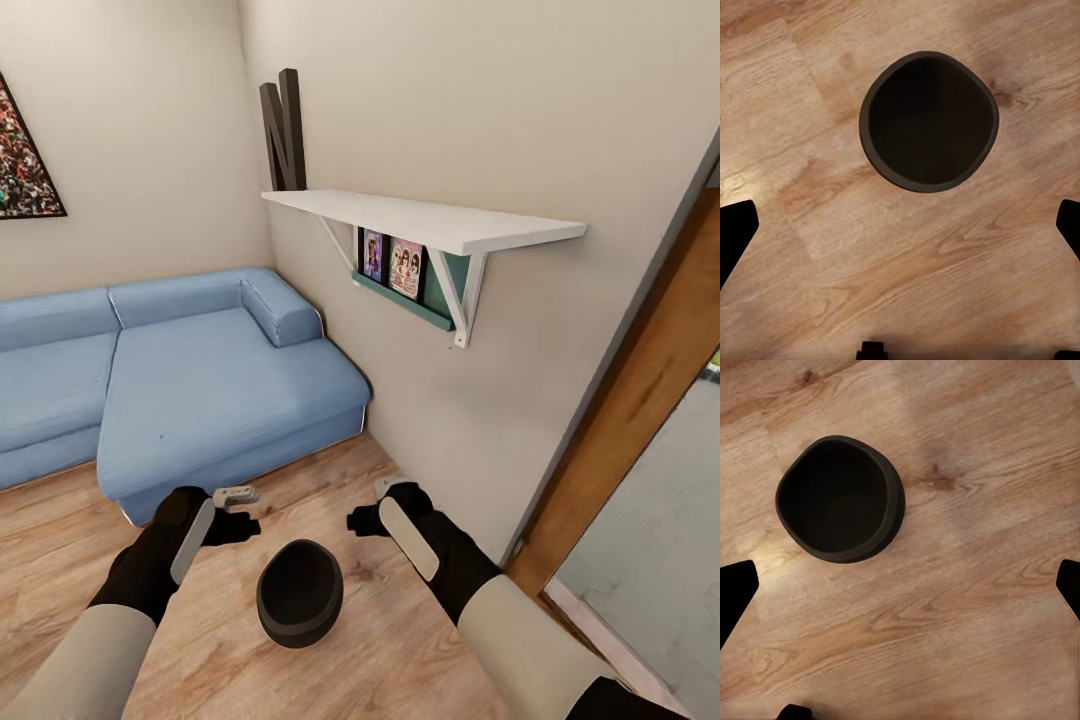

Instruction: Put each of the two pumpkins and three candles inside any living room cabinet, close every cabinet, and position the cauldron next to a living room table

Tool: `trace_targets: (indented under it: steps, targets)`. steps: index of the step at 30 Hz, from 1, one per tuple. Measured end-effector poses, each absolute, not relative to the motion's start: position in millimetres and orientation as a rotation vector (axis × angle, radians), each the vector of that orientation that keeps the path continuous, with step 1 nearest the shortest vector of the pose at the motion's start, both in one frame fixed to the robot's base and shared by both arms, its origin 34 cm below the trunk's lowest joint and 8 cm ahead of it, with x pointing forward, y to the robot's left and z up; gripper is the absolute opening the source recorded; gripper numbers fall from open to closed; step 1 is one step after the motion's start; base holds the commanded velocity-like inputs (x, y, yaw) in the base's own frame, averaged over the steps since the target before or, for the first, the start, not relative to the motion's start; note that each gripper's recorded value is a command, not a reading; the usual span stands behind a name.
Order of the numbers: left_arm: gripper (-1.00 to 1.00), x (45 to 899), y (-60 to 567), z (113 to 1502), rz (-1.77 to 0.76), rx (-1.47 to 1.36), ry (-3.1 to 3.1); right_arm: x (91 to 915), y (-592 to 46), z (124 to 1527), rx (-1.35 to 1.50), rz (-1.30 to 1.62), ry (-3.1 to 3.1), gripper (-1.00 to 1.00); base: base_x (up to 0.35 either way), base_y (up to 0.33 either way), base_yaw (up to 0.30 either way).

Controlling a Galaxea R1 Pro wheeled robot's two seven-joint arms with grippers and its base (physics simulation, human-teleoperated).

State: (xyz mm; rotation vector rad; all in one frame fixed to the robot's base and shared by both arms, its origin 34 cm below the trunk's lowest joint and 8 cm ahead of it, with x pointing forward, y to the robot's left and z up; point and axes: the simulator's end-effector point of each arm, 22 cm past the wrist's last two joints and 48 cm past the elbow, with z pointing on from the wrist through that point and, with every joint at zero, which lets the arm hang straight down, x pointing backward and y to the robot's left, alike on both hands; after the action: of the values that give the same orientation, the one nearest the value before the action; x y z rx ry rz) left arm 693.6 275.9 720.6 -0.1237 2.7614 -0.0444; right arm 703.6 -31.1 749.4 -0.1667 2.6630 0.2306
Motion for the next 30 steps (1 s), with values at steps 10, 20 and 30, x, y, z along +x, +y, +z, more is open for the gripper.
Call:
trace_targets:
  steps: [10, 20, 30]
  targets:
    - [1.0, 691.9, 281.3, 718.2, -0.034, -0.129, 2.769, 695.8, -10.2, 753.6, -0.257, 0.246, 2.639, 1.0, 0.211, 0.063, 0.0]
    - [1.0, 691.5, 281.3, 717.5, -0.032, -0.127, 2.771, 684.1, 7.2, 754.8, -0.224, 0.365, 2.68, 1.0, 0.049, 0.051, 0.0]
    - [1.0, 689.0, 276.7, 714.3, -0.036, -0.121, 2.78, 666.1, 8.7, 747.9, -0.286, 0.379, 2.755, 1.0, 0.01, 0.019, 0.0]
